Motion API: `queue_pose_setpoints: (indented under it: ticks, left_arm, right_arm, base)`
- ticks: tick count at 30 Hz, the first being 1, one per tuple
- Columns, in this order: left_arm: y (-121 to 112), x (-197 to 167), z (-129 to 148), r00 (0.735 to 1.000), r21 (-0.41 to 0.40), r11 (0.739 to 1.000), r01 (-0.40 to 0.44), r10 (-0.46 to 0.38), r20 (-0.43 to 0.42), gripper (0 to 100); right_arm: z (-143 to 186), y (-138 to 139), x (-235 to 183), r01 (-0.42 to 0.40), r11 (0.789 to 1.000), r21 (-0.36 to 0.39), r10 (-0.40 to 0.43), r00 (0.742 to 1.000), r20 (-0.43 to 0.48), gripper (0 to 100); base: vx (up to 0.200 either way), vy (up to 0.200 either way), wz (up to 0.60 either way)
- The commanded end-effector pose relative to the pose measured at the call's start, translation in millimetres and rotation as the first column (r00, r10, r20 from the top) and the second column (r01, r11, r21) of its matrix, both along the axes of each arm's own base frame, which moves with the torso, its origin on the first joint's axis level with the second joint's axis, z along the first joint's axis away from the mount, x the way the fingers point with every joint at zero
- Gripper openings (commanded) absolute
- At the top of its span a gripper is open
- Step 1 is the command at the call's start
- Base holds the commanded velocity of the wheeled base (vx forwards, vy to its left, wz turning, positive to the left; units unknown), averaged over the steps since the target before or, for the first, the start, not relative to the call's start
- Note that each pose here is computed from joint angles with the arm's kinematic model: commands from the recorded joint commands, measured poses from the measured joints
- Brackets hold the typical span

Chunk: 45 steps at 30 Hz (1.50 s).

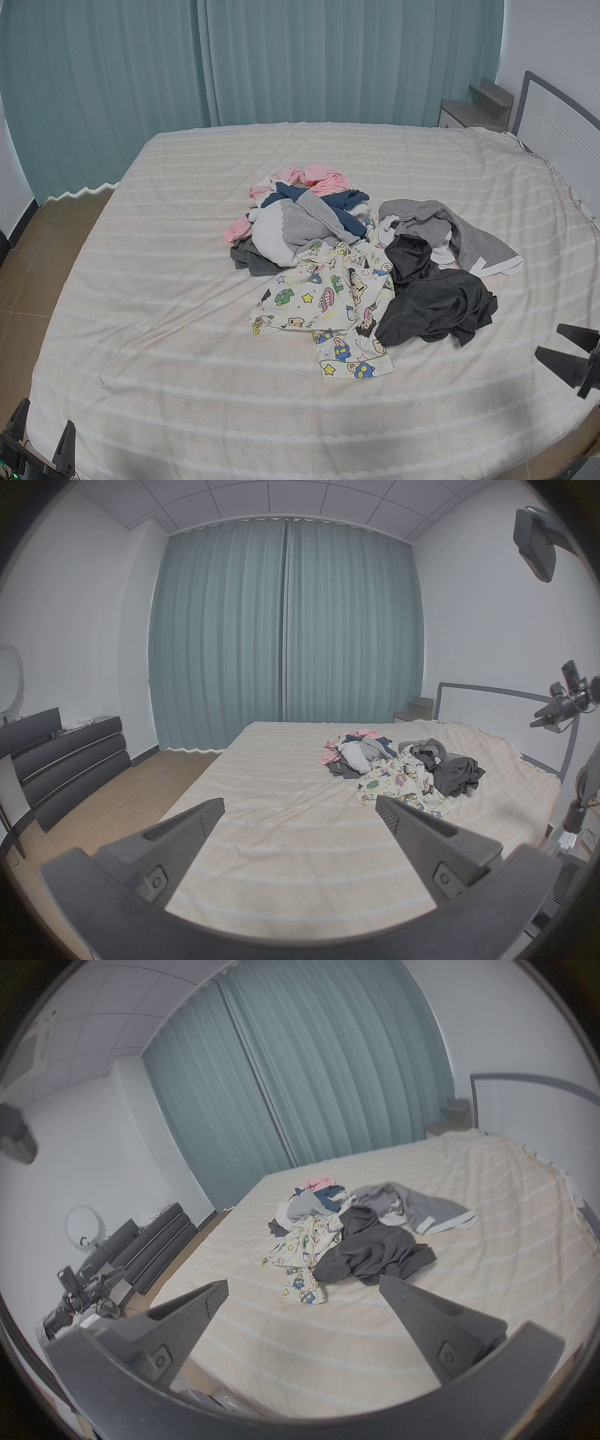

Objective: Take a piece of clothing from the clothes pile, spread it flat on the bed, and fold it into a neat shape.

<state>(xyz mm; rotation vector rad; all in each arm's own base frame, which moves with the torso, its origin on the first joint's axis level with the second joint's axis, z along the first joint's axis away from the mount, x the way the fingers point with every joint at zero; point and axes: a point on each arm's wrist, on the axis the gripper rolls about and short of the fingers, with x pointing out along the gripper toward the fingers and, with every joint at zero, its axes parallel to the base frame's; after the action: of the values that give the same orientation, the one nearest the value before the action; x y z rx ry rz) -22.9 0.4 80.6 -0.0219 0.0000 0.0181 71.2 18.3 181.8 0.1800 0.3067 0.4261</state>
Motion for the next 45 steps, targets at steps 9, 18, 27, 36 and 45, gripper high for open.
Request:
queue_pose_setpoints:
  ticks: [9,18,27,36,45]
  left_arm:
    - [0.0,0.1,-5.4,1.000,-0.003,1.000,0.000,0.000,-0.003,100]
    - [0.0,0.1,-5.4,1.000,-0.003,1.000,0.000,0.000,-0.003,100]
    - [0.0,0.1,-5.2,1.000,-0.004,1.000,0.000,0.000,-0.001,100]
    - [0.0,0.1,-5.2,1.000,-0.004,1.000,0.000,0.000,-0.001,100]
    - [0.0,0.1,-5.2,1.000,-0.004,1.000,0.000,0.000,-0.001,100]
  right_arm:
    - [-168.1,99.6,229.0,0.110,0.990,0.083,-0.059,0.882,-0.468,100]
    - [-210.1,109.0,253.8,0.202,0.975,0.091,-0.148,0.898,-0.414,100]
    - [-225.0,123.1,237.2,0.155,0.987,0.052,-0.114,0.881,-0.460,100]
    - [-227.4,123.6,244.8,0.161,0.983,0.087,-0.111,0.902,-0.417,100]
    - [-222.2,129.9,245.9,0.134,0.984,0.118,-0.084,0.932,-0.353,100]
  base:
    - [0.000,0.000,0.00]
    - [0.000,0.000,0.00]
    - [0.000,0.000,0.00]
    - [0.000,0.000,0.00]
    - [0.000,0.000,0.00]
